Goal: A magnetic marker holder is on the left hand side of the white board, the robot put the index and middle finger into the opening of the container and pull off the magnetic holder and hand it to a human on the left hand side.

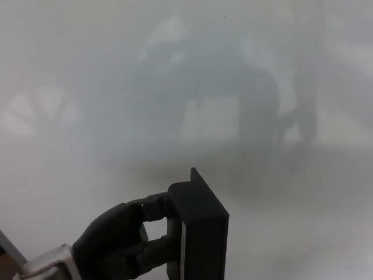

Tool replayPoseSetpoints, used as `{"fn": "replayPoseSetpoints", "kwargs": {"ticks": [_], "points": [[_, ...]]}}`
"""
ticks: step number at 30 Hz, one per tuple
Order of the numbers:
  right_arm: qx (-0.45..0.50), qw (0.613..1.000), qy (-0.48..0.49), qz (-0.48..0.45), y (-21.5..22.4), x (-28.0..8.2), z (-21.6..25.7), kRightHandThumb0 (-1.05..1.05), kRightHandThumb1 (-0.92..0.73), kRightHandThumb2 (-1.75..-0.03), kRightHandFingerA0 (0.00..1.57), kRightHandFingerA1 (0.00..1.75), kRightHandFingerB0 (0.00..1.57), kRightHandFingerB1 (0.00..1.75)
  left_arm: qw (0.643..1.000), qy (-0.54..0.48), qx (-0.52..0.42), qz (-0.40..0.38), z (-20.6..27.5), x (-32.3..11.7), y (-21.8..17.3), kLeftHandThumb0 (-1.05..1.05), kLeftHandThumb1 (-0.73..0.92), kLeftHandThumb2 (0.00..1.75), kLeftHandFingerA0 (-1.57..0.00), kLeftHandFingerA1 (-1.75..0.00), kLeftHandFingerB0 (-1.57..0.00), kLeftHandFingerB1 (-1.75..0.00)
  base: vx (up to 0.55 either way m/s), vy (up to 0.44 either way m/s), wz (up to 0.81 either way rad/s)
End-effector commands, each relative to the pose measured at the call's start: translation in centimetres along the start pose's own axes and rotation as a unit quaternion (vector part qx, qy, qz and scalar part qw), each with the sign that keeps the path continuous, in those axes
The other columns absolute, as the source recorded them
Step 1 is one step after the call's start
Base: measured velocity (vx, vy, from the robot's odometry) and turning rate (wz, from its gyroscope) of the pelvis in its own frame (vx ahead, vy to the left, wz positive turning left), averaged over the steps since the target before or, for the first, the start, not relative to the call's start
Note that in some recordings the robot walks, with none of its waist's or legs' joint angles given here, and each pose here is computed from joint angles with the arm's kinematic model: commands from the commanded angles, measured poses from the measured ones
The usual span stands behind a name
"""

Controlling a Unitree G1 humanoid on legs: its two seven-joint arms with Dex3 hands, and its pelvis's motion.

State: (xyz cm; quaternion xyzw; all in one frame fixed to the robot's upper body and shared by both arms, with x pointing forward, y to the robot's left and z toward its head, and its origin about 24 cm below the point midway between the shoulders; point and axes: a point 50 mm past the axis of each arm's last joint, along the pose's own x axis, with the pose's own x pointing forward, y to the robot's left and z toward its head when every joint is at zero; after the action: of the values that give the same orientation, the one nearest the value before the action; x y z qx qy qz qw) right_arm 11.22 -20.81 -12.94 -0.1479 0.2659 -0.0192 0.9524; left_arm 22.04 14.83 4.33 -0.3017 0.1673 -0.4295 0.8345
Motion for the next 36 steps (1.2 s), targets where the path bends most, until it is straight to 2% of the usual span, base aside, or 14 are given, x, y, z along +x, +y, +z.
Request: {"fn": "replayPoseSetpoints", "kwargs": {"ticks": [1,3,6,7,14,21,22,24,27,28,29,30,35,36], "points": [[-0.002,1.0,0.016,-0.007,-0.9,-0.2,-0.6,-0.7,-0.66,-0.98,0.57,0.57,0.26,0.45,0.928,-0.295,-0.202,-0.103,0.2,-1.5,-6.7,-0.27,0.63,0.57,-0.69,-1.75,-0.66,-1.35,0.0,0.0,0.0],[-0.007,1.0,0.018,-0.006,-1.0,-0.3,-0.7,-0.65,-0.81,-0.65,0.65,0.41,0.3,0.3,0.916,-0.325,-0.191,-0.14,1.1,-1.8,-7.1,-0.39,0.5,0.75,-0.99,-1.41,-0.71,-1.22,0.0,0.0,0.0],[-0.01,1.0,0.019,-0.006,-1.0,-0.3,-0.7,-0.65,-0.82,-0.65,0.65,0.41,0.3,0.3,0.905,-0.346,-0.189,-0.159,1.6,-1.9,-7.4,-0.21,0.63,0.55,-0.65,-1.75,-0.61,-1.39,0.0,0.0,0.0],[-0.009,1.0,0.018,-0.005,-0.9,-0.2,-0.6,-0.64,-0.82,-0.65,0.65,0.41,0.31,0.3,0.901,-0.356,-0.191,-0.159,2.0,-1.9,-7.6,-0.36,0.5,0.77,-1.0,-1.39,-0.71,-1.17,0.0,0.0,0.0],[-0.007,1.0,0.022,-0.005,-0.8,-0.2,-0.7,-0.65,-0.81,-0.65,0.66,0.41,0.31,0.3,0.89,-0.372,-0.209,-0.164,2.2,-1.7,-8.5,-0.39,0.5,0.81,-1.0,-1.36,-0.71,-1.13,0.0,0.0,0.0],[-0.005,1.0,0.023,-0.005,-0.8,-0.2,-0.7,-0.68,-0.66,-0.99,0.58,0.57,0.25,0.46,0.887,-0.374,-0.214,-0.167,2.3,-1.8,-8.7,-0.28,0.62,0.56,-0.65,-1.75,-0.65,-1.26,0.0,0.0,0.0],[-0.007,1.0,0.021,-0.006,-0.8,-0.2,-0.6,-0.67,-0.82,-0.66,0.66,0.42,0.32,0.31,0.886,-0.376,-0.202,-0.181,2.2,-2.0,-8.5,-0.65,0.49,0.59,-0.68,-0.91,-0.69,-0.66,0.0,0.0,0.0],[-0.008,1.0,0.017,-0.006,-0.8,-0.1,-0.5,-0.66,-0.82,-0.66,0.66,0.42,0.32,0.31,0.884,-0.375,-0.179,-0.216,2.3,-2.2,-8.2,-0.76,0.41,0.78,-0.58,-0.56,-0.56,-0.47,0.0,0.0,0.0],[-0.008,1.0,0.015,-0.007,-0.8,0.0,-0.4,-0.66,-0.82,-0.66,0.66,0.42,0.32,0.31,0.882,-0.37,-0.173,-0.237,2.4,-2.2,-8.1,-0.76,0.41,0.78,-0.58,-0.56,-0.56,-0.47,0.0,0.0,0.0],[-0.004,1.0,0.018,-0.008,-0.8,0.0,-0.4,-0.69,-0.66,-0.98,0.59,0.58,0.28,0.46,0.885,-0.352,-0.126,-0.278,2.7,-2.4,-8.5,-0.93,0.44,0.82,-0.23,-0.36,-0.16,-0.37,0.0,0.0,0.0],[-0.003,1.0,0.018,-0.008,-0.8,0.0,-0.4,-0.69,-0.66,-0.98,0.59,0.58,0.28,0.46,0.885,-0.346,-0.113,-0.29,2.8,-2.5,-8.6,-0.93,0.44,0.82,-0.23,-0.36,-0.16,-0.37,0.0,0.0,0.0],[-0.002,1.0,0.018,-0.008,-0.8,0.0,-0.4,-0.65,-0.81,-0.65,0.66,0.42,0.34,0.31,0.884,-0.344,-0.098,-0.3,2.8,-2.7,-8.8,-0.99,0.48,0.9,-0.18,-0.35,-0.05,-0.3,0.0,0.0,0.0],[0.0,1.0,0.017,-0.01,-0.8,0.0,-0.4,-0.68,-0.66,-0.98,0.59,0.58,0.29,0.46,0.877,-0.342,-0.083,-0.327,2.7,-3.1,-9.7,-1.05,0.58,0.59,-0.23,-0.29,-0.14,-0.31,0.0,0.0,0.0],[0.0,1.0,0.016,-0.01,-0.8,0.0,-0.4,-0.68,-0.66,-0.98,0.58,0.57,0.28,0.46,0.876,-0.342,-0.084,-0.329,2.8,-3.0,-9.9,-1.05,0.54,0.93,-0.18,-0.35,-0.06,-0.28,0.0,0.0,0.0]]}}
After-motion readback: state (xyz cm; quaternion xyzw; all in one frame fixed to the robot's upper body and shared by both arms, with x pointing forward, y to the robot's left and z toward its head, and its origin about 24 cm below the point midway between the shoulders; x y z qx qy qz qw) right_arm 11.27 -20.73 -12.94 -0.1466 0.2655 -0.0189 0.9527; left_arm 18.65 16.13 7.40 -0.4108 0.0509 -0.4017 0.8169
